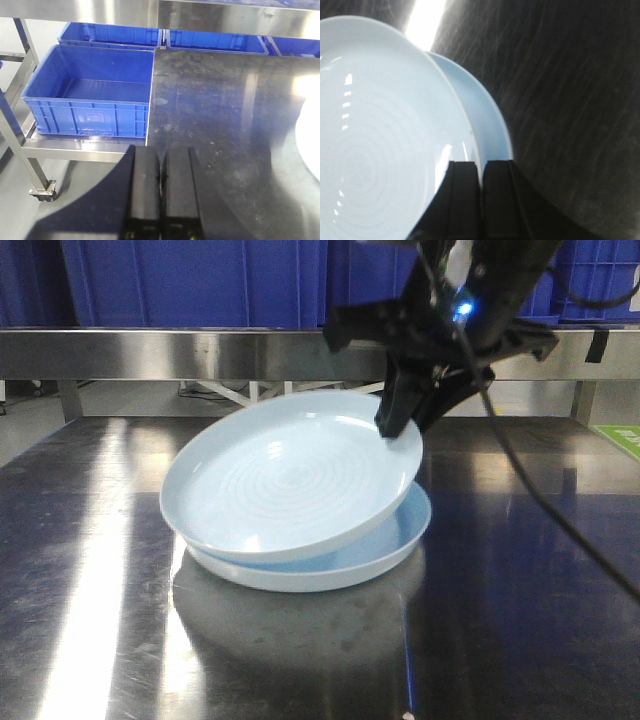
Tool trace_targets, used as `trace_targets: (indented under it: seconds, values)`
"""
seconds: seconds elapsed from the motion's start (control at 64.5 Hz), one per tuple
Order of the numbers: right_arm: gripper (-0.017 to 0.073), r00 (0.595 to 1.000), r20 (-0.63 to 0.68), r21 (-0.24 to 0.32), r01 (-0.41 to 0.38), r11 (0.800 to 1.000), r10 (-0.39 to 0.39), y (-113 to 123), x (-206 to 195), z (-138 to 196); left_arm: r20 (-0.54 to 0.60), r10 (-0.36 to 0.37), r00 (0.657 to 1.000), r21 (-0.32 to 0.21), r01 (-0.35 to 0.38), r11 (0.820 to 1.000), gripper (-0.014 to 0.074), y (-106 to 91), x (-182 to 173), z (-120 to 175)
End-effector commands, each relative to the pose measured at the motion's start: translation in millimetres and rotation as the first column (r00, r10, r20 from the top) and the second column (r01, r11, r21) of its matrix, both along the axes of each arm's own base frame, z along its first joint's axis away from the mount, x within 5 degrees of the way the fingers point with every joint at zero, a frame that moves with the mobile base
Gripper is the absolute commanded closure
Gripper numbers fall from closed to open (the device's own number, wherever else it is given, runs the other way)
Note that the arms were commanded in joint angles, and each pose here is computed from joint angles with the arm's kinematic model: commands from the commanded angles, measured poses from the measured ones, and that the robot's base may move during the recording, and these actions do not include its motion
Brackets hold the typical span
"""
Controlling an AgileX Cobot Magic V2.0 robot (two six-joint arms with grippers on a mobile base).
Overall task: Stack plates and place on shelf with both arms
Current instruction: 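Lower the held plate onto the center plate and open the right gripper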
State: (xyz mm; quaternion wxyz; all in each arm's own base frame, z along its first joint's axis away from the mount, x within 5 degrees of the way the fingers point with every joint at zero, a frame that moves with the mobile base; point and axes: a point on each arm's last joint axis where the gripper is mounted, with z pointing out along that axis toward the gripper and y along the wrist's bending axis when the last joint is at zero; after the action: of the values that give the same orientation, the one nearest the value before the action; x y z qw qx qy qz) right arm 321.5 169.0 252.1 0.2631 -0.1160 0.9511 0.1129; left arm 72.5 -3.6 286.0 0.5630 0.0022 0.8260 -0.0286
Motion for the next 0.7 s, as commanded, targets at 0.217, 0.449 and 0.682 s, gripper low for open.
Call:
trace_targets:
  seconds: [0.217,0.449,0.682]
  values:
    - [0.0483,0.996,0.09,0.014,-0.016,1.0,0.015,2.1,5.0,19.0,0.095,-0.007,0.995,-0.013,0.008,1.0,0.0504,-0.9,2.1,14.9]
    - [0.0152,0.997,0.067,-0.055,-0.033,0.998,0.037,-1.8,3.8,14.9,0.095,-0.007,0.995,-0.013,0.008,1.0,0.0504,-0.9,2.1,14.9]
    - [0.0113,0.999,0.018,-0.085,-0.038,0.996,0.039,0.0,8.1,-1.3,0.095,-0.007,0.995,-0.013,0.008,1.0,0.0504,-0.9,2.1,14.9]
